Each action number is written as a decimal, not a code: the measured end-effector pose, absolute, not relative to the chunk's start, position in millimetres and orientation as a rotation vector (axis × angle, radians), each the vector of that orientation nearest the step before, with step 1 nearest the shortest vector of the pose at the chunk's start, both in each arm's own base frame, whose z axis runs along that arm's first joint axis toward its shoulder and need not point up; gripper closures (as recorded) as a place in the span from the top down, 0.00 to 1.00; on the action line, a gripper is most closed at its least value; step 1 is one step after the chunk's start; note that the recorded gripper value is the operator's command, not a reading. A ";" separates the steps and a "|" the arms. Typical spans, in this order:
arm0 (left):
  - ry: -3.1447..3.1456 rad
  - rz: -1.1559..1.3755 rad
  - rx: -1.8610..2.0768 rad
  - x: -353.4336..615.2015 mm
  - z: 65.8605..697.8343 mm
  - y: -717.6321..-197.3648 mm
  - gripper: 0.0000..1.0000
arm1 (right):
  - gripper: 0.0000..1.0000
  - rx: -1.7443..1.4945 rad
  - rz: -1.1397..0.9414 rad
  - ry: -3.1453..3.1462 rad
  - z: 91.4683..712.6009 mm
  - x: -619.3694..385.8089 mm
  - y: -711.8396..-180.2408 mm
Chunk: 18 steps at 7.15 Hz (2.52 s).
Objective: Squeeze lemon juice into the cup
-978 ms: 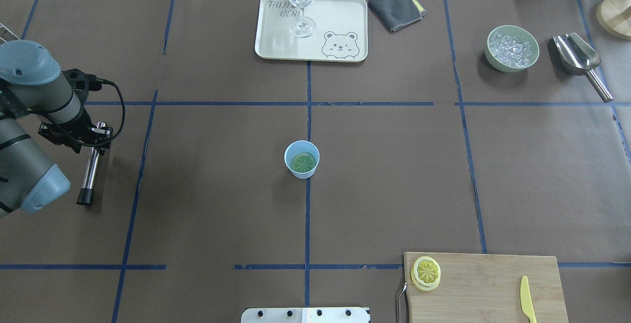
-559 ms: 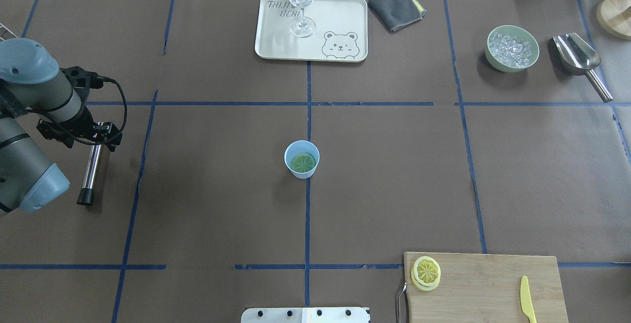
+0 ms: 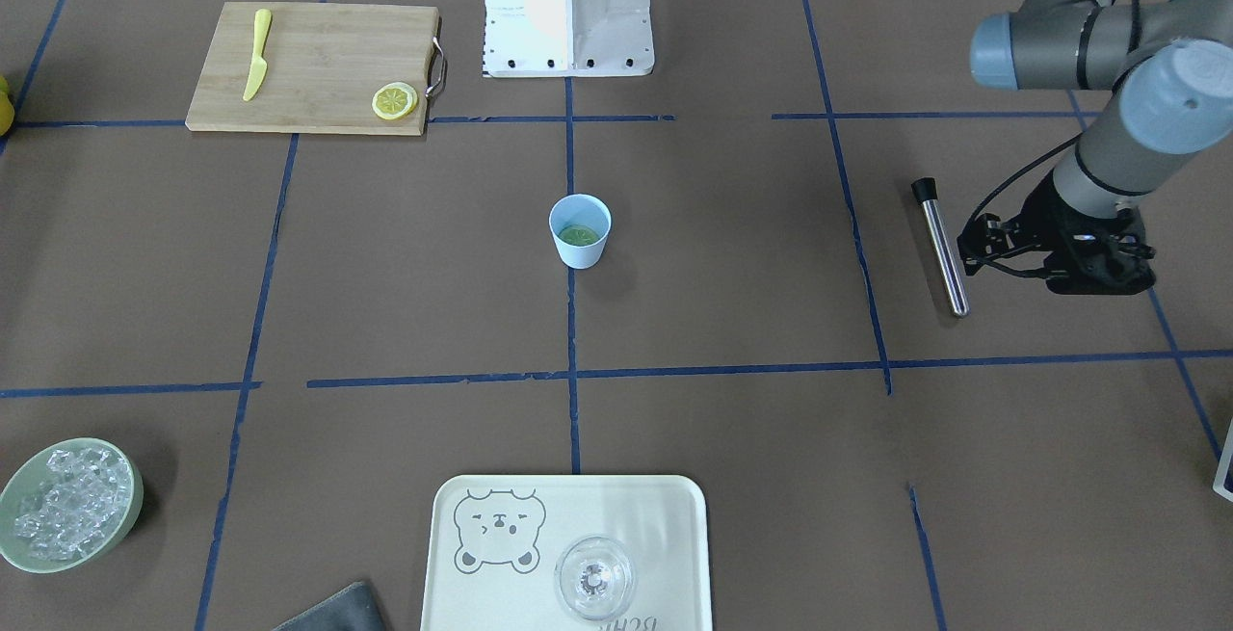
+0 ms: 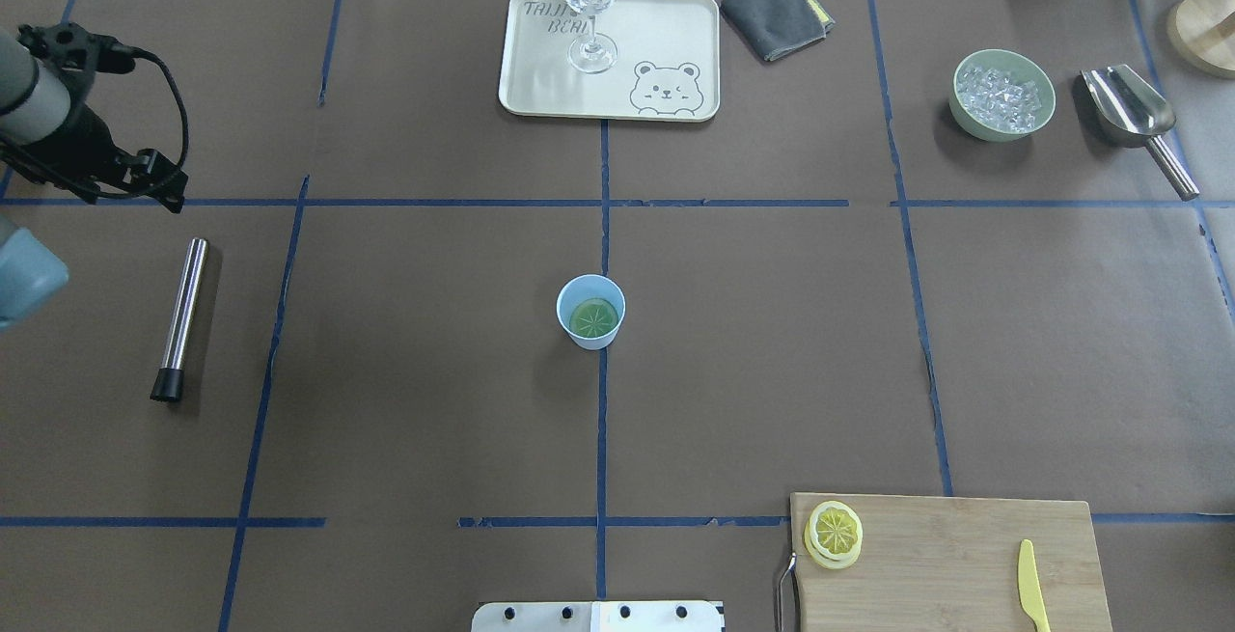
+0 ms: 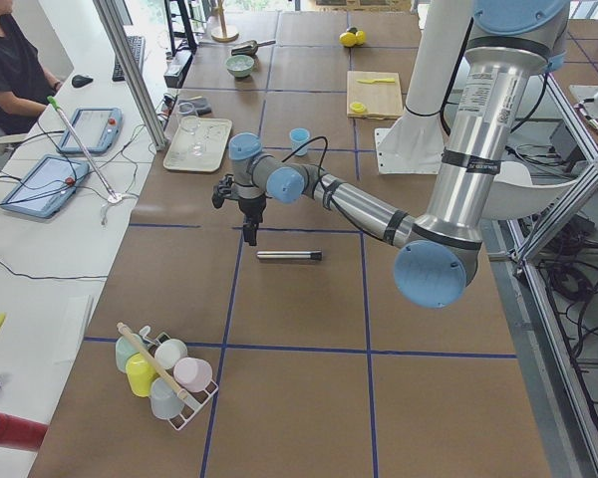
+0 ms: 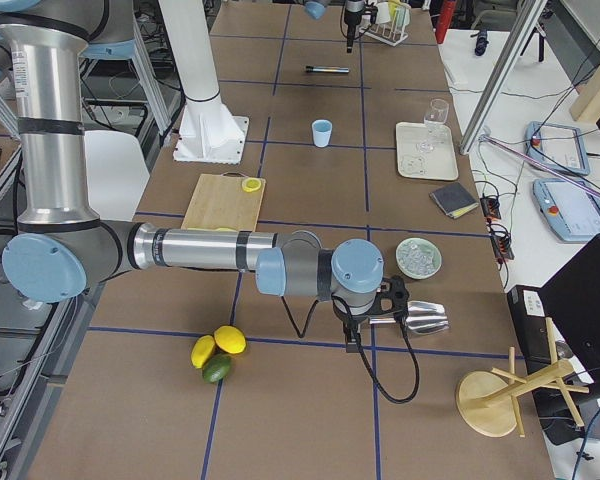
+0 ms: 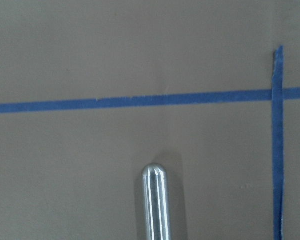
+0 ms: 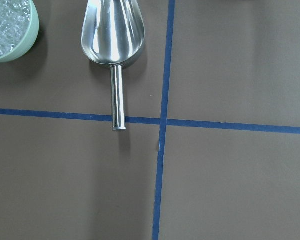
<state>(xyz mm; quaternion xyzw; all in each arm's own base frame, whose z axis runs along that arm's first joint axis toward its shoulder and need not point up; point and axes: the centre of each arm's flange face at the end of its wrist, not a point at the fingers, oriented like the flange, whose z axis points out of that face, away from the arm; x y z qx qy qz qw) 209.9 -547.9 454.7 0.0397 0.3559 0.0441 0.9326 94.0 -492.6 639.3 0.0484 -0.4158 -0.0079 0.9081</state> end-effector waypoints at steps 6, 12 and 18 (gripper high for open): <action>0.760 0.147 0.163 40.9 521.3 -549.4 1.00 | 1.00 0.027 0.057 -0.816 616.4 44.9 -521.1; 0.760 0.165 0.144 -38.4 603.4 -501.9 1.00 | 1.00 0.064 0.036 -0.774 621.9 42.5 -523.2; 0.760 0.116 0.120 -63.2 628.7 -494.4 1.00 | 1.00 0.061 0.037 -0.774 625.5 43.0 -520.0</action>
